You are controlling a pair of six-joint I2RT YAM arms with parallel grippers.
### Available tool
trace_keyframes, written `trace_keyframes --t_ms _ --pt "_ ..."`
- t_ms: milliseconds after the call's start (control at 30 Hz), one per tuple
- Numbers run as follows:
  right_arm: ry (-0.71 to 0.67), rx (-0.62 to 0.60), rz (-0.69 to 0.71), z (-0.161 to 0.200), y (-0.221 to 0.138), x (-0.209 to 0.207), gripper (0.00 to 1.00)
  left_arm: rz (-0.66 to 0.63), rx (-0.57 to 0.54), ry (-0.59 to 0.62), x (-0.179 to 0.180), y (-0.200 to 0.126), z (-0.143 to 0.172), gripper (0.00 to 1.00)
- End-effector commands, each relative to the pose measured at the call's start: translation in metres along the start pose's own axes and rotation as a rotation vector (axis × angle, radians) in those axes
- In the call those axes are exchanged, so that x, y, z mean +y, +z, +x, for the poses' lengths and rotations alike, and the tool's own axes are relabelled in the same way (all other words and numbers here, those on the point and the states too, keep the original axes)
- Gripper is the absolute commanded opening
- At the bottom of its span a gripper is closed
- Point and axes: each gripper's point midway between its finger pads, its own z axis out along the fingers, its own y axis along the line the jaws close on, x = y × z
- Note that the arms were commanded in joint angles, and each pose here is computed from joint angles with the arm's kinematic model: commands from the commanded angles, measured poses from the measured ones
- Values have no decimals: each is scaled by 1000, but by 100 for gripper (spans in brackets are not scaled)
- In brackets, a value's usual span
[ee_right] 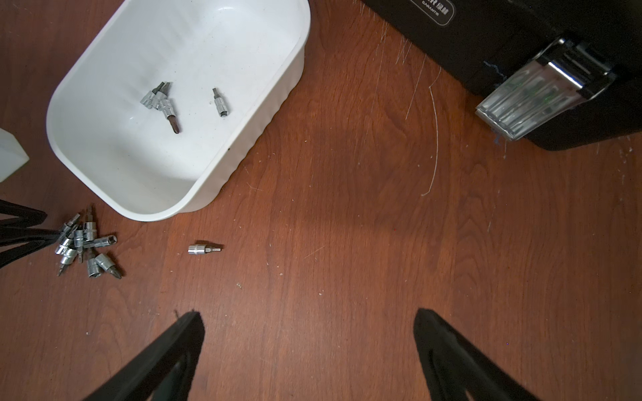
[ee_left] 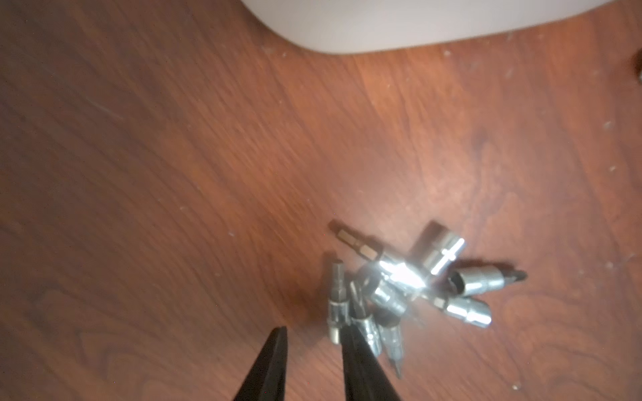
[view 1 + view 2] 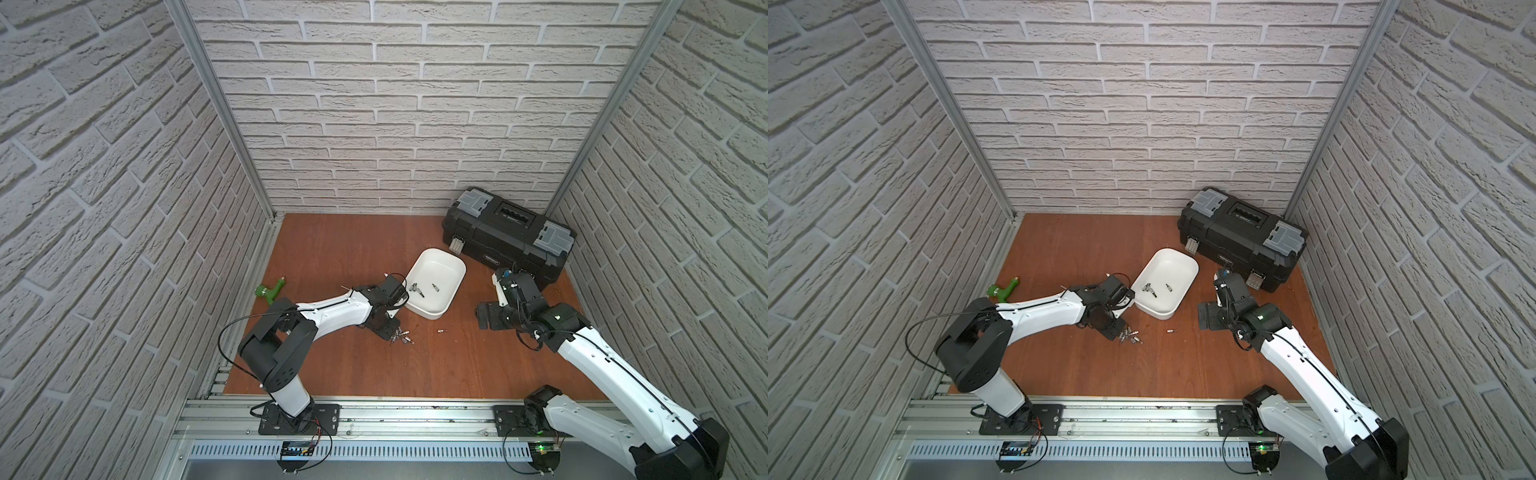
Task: Put the bit on the desktop into the storage box
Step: Pick up the screwdriver bit from the center of the board.
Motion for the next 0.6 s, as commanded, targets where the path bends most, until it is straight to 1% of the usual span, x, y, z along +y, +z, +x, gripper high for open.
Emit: trace_keyframes --t_ms 0,233,567 --pt "19 -45 9 -11 -8 -4 99 18 -8 -1 -2 3 -7 31" --pt "18 -46 7 -12 -8 -3 99 19 -13 -3 -2 2 -8 32" --pt "14 -47 12 -13 -9 -4 99 27 5 10 -4 12 -13 31"
